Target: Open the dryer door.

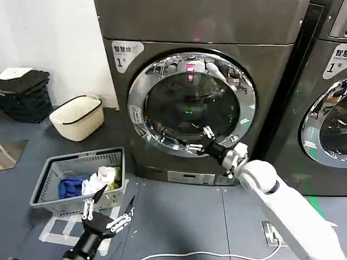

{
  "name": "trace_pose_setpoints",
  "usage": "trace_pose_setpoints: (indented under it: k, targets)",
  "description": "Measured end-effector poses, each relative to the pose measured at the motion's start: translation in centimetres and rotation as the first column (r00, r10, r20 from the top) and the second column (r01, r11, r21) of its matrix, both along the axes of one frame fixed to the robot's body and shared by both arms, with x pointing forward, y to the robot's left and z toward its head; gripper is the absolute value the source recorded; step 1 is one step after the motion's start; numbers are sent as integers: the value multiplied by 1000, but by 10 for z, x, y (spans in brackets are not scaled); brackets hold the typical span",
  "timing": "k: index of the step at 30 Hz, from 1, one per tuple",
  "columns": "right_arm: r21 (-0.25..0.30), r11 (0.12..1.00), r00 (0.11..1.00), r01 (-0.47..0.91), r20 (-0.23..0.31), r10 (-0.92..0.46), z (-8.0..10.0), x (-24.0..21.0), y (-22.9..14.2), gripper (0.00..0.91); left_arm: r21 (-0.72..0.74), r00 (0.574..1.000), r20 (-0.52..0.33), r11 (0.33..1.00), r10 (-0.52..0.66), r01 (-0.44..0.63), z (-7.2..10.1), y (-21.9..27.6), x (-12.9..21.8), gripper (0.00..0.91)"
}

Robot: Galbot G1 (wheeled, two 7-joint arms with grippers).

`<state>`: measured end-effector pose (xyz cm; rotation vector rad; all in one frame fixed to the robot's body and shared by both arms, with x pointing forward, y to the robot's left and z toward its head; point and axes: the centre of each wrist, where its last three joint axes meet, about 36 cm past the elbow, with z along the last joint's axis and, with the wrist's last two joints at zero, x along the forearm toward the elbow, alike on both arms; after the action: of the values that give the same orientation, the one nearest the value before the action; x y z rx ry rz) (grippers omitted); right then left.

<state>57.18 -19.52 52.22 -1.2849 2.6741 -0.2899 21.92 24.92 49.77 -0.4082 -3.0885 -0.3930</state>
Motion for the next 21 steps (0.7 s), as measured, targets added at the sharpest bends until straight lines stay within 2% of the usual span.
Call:
trace_pose_setpoints:
  k: [21]
  targets:
    - [-37, 998, 998, -56, -1, 56, 4, 42, 45, 907, 3, 1000, 5, 1000, 3, -3, -1, 2, 0, 907]
